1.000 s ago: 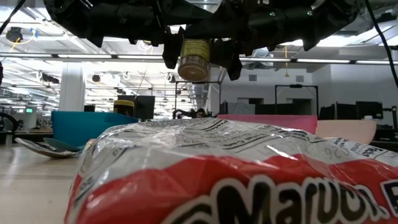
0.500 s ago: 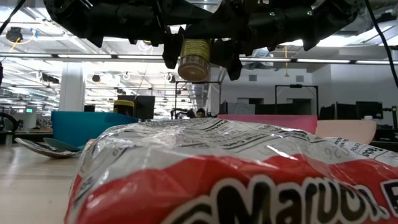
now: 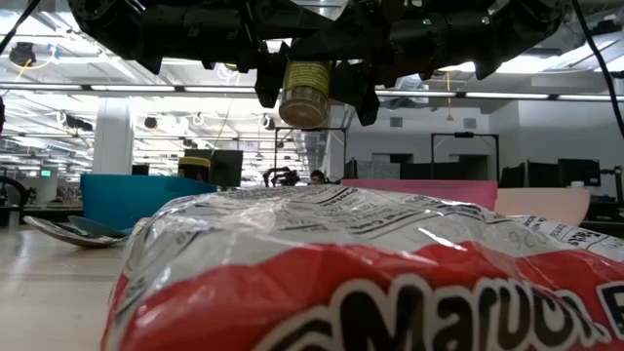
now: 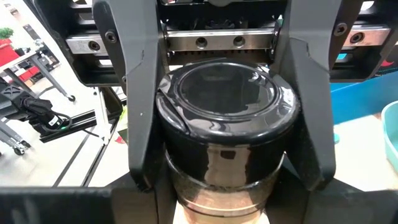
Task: Pick & Place Food Item
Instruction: Put the green seasoning bottle into the blue bin
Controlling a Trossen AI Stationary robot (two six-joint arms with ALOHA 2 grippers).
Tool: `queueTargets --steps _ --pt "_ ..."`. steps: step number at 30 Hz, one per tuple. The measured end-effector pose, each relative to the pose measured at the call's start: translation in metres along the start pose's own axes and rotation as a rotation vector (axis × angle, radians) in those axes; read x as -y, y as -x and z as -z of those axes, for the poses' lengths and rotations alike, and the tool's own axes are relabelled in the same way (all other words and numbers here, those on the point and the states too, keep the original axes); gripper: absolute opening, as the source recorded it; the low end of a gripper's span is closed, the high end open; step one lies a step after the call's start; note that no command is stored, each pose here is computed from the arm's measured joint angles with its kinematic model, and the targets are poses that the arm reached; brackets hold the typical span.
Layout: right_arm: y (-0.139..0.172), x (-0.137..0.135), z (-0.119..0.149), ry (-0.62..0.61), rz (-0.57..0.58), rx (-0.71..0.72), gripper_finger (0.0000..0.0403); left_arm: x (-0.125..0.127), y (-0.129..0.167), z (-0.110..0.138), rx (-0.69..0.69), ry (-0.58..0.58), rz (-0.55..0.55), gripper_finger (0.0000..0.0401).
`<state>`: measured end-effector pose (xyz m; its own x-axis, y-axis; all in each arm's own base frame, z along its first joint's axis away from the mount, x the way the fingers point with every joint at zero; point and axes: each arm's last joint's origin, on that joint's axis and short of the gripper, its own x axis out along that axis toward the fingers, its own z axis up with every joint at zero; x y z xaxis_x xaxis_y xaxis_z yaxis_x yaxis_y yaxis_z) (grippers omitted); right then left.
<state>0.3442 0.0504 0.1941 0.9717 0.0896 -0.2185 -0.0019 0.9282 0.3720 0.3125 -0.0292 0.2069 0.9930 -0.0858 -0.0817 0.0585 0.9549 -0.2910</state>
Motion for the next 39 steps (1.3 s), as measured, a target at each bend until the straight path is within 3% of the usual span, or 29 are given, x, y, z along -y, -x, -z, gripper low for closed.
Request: queueTargets --steps 15,28,39 --pt "0.0000 0.0000 0.0000 0.000 -0.003 -0.001 0.0175 0.0000 0.0000 0.0000 0.000 0.000 0.000 0.0198" --pt "0.0000 -0.0001 -0.0002 -0.015 -0.005 -0.001 0.0238 -0.0001 0.0000 0.0002 -0.002 -0.004 -0.001 0.0197" --pt "-0.0001 0.0014 0.0005 -0.017 -0.029 -0.033 0.0245 -0.0001 0.0000 0.0009 -0.008 -0.003 0.003 0.0197"
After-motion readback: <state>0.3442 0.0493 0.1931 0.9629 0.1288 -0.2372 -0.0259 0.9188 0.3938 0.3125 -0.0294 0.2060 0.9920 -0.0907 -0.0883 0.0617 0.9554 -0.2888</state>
